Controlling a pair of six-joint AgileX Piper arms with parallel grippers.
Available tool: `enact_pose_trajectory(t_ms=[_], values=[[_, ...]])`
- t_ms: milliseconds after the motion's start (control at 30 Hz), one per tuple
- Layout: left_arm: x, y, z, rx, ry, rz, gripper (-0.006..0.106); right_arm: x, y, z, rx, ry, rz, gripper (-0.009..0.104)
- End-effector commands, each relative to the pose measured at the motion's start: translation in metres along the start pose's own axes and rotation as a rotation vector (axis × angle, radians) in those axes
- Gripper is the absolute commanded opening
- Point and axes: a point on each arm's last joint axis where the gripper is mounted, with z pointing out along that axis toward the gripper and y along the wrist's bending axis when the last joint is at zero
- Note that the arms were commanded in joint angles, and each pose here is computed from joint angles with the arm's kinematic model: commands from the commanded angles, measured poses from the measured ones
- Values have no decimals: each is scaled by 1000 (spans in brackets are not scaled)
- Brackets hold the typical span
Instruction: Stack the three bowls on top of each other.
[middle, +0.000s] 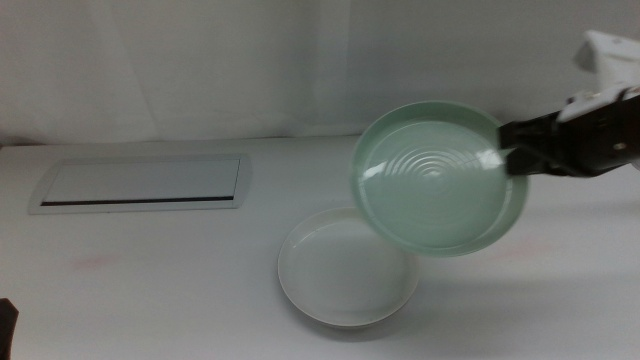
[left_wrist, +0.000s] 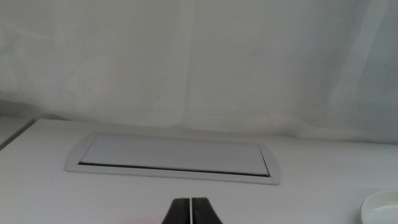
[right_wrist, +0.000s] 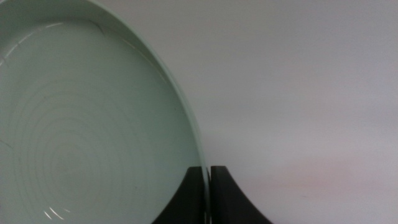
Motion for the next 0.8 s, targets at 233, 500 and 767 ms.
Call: enact_pose_trajectory(t_ms=[233, 500, 767], values=[[12, 1, 0, -1, 22, -6, -2, 7, 29, 65, -37, 65, -3, -3], [12, 1, 0, -1, 22, -6, -2, 1, 40, 107, -49, 139, -22, -3], [12, 1, 0, -1, 22, -6, -2, 9, 36, 130, -34, 196, 0, -3]])
